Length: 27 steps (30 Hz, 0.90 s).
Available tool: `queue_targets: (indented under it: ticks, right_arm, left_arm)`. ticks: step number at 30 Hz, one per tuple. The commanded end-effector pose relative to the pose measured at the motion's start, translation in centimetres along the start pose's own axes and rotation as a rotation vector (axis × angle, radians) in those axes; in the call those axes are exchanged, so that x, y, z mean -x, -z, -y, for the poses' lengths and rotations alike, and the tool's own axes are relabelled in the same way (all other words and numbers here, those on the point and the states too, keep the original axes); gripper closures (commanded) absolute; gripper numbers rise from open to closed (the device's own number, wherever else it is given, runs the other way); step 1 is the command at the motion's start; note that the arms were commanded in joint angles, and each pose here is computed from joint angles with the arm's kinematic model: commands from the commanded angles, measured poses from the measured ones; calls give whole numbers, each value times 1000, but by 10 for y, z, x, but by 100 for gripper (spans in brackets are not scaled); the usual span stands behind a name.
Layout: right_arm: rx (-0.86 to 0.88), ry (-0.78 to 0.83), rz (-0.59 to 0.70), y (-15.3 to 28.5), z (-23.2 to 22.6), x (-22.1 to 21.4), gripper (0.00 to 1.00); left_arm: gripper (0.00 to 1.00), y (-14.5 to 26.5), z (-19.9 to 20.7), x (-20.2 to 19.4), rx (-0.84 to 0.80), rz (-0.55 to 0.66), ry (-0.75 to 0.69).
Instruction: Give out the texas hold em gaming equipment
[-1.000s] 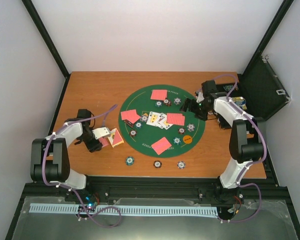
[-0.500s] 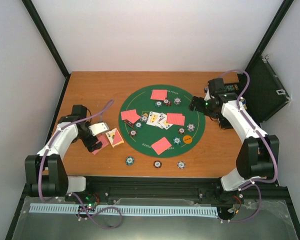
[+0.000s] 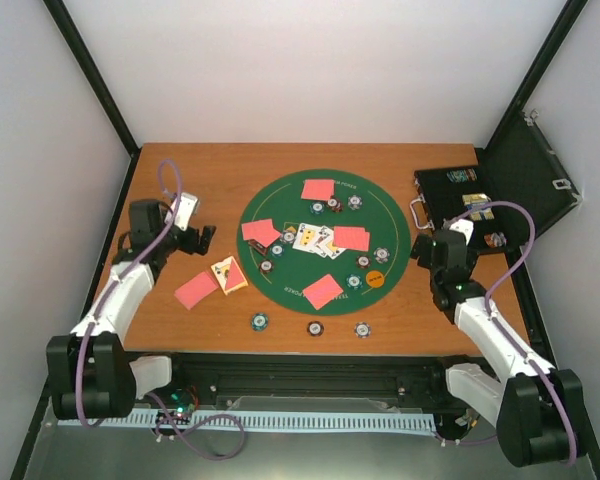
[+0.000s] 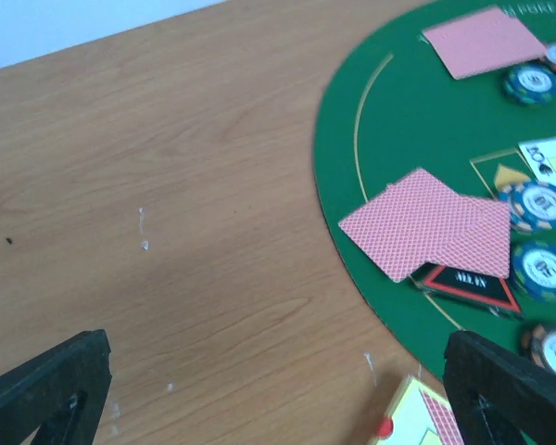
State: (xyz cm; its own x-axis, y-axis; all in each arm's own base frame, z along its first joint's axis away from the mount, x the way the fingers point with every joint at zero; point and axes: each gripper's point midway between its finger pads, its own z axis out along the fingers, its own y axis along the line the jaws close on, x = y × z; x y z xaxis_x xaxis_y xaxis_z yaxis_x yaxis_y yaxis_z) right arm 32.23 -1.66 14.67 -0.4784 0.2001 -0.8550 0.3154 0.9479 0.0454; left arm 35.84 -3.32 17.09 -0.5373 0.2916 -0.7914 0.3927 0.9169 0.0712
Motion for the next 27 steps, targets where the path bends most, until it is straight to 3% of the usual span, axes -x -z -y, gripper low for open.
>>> queue_targets:
  ticks: [1, 4, 18, 27]
  right_arm:
    - [-86, -34, 276, 1, 18, 35, 0]
    - [-95, -13, 338, -4, 19, 35, 0]
    - [-74, 86, 399, -44, 10, 28, 0]
    - [106, 157, 371, -65, -16, 12, 0]
  left_arm:
    - [0, -1, -17, 26, 95, 341, 179]
    - [0, -12, -24, 14, 139, 380, 183]
    - [0, -43, -44, -20, 254, 441, 240]
    - [0, -46, -59, -31, 345, 418, 305]
